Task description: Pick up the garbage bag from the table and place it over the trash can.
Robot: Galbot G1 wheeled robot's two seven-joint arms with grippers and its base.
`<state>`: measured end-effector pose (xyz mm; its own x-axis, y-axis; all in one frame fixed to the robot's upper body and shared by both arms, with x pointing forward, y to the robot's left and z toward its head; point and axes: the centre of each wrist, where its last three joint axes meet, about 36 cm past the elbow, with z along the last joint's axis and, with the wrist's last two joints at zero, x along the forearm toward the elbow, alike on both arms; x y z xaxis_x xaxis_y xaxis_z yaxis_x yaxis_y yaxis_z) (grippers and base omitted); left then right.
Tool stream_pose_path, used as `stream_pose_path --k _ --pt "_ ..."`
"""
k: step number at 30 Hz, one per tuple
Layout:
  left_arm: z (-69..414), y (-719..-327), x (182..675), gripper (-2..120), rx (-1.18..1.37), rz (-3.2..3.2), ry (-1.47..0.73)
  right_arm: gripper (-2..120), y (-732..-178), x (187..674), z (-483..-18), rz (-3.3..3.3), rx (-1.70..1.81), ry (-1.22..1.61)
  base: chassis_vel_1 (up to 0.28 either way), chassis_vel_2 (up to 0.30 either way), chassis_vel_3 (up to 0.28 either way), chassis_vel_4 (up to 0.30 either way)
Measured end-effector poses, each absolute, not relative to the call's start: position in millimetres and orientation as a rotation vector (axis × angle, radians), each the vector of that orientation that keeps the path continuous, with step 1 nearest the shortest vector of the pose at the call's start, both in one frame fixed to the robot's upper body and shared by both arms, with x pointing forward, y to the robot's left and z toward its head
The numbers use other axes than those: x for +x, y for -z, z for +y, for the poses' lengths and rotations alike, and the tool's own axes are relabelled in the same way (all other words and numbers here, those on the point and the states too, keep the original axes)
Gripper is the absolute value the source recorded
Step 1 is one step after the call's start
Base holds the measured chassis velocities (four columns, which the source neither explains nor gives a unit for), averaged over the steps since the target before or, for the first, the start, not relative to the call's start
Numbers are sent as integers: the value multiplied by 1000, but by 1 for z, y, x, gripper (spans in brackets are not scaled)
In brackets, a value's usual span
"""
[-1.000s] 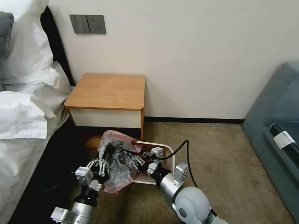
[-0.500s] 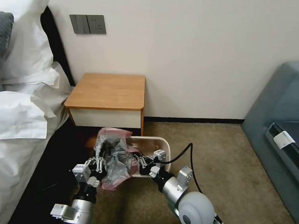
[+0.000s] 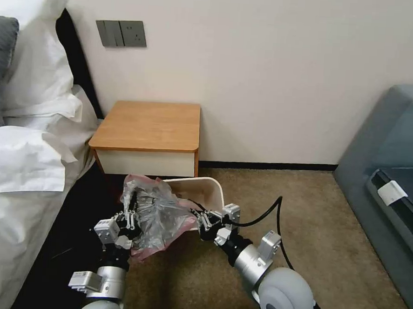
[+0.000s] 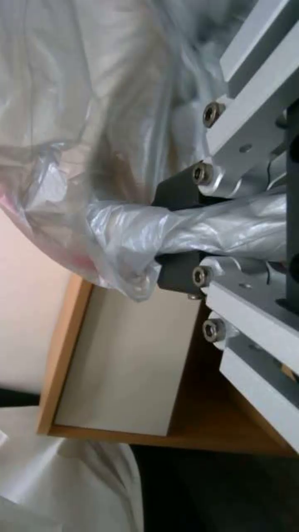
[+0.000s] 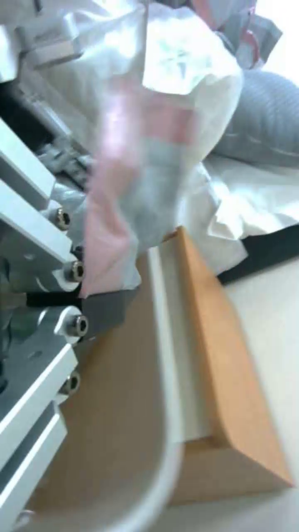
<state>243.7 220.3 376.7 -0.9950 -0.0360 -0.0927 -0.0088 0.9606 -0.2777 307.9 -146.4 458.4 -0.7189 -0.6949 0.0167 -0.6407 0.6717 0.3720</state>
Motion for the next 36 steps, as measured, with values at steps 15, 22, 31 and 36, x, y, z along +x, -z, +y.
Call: stream_pose_path --k 15,22,31,36 --pt "220 -370 243 9 -9 3018 326 0 -509 337 -182 -2766 1055 339 0 0 0 0" --pt "221 -369 240 9 7 3006 323 0 -518 347 -185 -2731 945 314 0 0 0 0" --pt "222 -370 240 9 3 3002 340 25 -514 343 -201 -2780 916 67 0 0 0 0" --pt "222 -369 242 9 10 3002 343 45 -513 340 -214 -2824 982 -93 0 0 0 0"
